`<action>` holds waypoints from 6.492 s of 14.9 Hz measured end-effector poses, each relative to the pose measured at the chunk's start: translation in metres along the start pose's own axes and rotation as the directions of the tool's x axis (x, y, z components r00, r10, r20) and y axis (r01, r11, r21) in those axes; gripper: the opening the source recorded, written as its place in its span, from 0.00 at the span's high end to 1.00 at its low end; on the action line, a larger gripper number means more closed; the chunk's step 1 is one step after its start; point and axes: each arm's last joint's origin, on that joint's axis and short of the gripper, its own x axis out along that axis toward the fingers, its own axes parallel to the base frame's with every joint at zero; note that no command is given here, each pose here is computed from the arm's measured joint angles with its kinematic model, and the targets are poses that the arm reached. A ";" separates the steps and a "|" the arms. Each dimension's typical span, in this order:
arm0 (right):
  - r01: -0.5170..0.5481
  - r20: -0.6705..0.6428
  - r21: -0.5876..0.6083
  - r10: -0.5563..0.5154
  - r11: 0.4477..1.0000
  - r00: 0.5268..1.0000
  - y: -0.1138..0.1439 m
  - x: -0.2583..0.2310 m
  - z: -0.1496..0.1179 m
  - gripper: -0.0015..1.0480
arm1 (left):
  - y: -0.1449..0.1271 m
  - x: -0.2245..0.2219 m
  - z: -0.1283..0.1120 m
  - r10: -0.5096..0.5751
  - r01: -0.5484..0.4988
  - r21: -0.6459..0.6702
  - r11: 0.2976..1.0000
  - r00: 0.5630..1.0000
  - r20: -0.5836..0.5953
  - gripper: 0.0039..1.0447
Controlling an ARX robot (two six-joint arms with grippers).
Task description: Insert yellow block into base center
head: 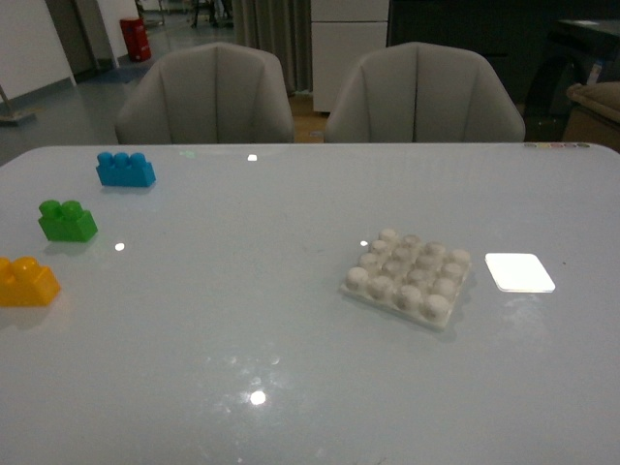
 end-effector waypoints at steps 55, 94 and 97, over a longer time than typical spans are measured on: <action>-0.169 -0.783 0.211 0.270 0.963 0.560 0.157 0.356 -0.102 0.06 | 0.000 0.000 0.000 0.000 0.000 0.000 1.000 1.000 -0.001 0.06; 0.000 -0.001 0.002 0.000 1.000 1.000 0.000 0.000 0.000 0.66 | 0.000 0.000 0.000 0.000 0.000 0.000 1.000 1.000 0.000 0.06; 0.000 -0.001 0.002 0.000 1.000 1.000 0.000 0.000 0.000 0.31 | 0.000 0.000 0.000 0.000 0.000 0.000 1.000 1.000 0.000 0.06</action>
